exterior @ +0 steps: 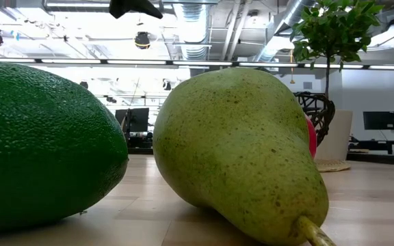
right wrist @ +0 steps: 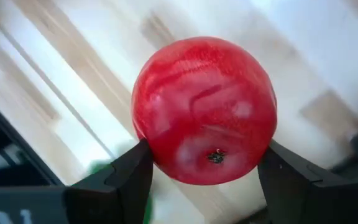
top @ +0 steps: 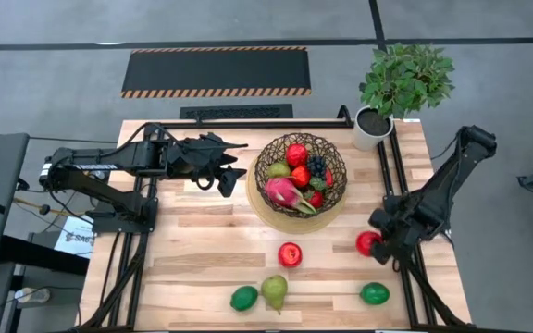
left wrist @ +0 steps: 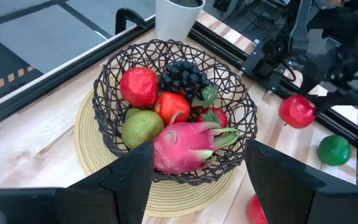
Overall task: Build produce basket
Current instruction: Put the red apple into the black basket
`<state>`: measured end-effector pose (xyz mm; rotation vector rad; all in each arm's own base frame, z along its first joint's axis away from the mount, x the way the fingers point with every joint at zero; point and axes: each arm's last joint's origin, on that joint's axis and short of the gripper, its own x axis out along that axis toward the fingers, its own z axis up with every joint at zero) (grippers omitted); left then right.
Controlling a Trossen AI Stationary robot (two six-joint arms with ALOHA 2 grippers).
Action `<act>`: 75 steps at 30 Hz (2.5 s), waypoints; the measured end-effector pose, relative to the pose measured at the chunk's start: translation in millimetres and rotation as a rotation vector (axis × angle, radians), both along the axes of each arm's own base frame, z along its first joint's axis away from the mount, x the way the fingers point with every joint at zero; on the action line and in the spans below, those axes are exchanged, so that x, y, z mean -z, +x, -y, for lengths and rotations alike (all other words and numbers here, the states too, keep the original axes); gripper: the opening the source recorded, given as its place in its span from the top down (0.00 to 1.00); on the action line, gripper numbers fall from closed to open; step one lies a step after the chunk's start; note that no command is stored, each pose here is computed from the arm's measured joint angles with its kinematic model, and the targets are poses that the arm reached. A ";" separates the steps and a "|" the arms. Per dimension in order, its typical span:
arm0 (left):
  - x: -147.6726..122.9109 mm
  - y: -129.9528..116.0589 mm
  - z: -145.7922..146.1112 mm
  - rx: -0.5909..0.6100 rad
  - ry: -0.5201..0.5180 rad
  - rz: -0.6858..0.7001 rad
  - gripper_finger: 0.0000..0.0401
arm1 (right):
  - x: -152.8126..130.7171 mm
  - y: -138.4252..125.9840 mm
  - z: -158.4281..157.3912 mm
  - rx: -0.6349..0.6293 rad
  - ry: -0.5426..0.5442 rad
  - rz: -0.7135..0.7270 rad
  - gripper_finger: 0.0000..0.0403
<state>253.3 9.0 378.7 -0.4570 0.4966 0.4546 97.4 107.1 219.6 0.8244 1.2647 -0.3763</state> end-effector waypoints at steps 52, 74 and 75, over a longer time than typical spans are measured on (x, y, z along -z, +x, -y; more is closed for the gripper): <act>3.5 -2.4 0.3 -0.003 -0.021 -0.038 0.41 | -55.3 212.0 218.0 0.121 -0.459 0.322 0.37; 3.5 -2.3 1.6 0.020 -0.036 -0.038 0.41 | -103.7 201.6 211.5 0.048 -0.458 0.230 0.04; 3.6 -2.3 1.9 0.028 -0.042 -0.039 0.41 | -111.0 198.3 208.7 0.052 -0.450 0.222 0.04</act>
